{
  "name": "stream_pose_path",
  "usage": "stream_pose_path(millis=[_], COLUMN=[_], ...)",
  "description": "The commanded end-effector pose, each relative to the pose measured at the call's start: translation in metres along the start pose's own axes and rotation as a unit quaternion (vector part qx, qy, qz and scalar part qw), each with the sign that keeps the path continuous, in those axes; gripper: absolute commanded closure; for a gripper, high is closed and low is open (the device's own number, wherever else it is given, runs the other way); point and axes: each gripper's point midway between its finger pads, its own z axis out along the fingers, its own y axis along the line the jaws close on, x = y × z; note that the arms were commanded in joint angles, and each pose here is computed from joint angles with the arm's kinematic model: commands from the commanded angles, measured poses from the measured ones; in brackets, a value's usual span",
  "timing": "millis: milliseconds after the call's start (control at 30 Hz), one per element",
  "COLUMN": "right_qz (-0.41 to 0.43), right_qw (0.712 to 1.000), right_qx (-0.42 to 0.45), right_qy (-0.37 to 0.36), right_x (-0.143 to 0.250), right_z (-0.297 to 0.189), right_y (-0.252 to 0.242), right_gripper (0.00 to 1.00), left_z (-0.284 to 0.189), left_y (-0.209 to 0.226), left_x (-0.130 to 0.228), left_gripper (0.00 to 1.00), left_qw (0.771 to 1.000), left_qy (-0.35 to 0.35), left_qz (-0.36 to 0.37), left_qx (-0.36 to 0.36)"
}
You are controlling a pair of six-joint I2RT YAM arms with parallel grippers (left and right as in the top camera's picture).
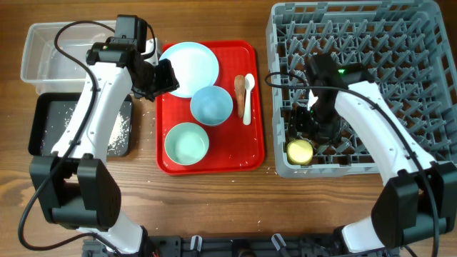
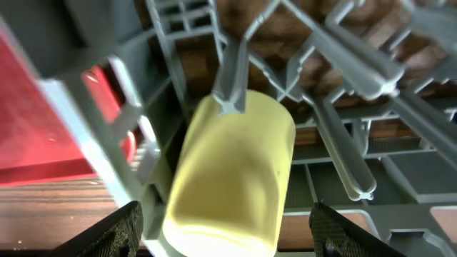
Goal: Sort waste into correct bins and load items into the dishwasher rack
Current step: 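Release the cup and raise the right gripper out of the rack, then reach the right gripper to the light-blue bowl and grasp its rim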
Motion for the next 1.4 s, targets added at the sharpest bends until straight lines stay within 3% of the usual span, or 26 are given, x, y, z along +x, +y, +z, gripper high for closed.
stream_pose_path(millis=[0,233,433,767,1133,1367], right_qz=[-0.004,-0.105,-0.132,-0.109,-0.099,-0.102], right_qw=[0.998,0.967,0.942,0.956,0.979,0.984], right_qx=[-0.013,-0.132,-0.163,-0.131,-0.089,-0.077], right_qy=[-0.054,-0.190,-0.263,-0.238,-0.156,-0.127], right_x=[-0.023,-0.059,-0.081,-0.129,-0.131,-0.127], right_z=[-0.031,-0.123,-0.135,-0.039,0.052,0.084], right_y=[0.012,0.086,0.142,0.192,0.194,0.194], right_gripper=[0.24,0.28,0.30,0.48,0.63,0.65], left_z=[-0.011,-0.012,-0.012,-0.012,-0.014,-0.016], left_y=[-0.005,-0.006,-0.006,-0.006,0.020,0.026], left_x=[-0.006,-0.007,-0.008,-0.009,-0.019,-0.023], left_gripper=[0.57,0.48,0.40,0.37,0.37,0.34], left_qw=[1.000,1.000,1.000,1.000,0.995,0.992], left_qy=[-0.020,-0.021,-0.023,-0.027,-0.058,-0.070], left_qz=[0.005,0.005,0.006,0.007,-0.047,-0.060], left_qx=[0.002,0.003,0.004,0.002,-0.071,-0.087])
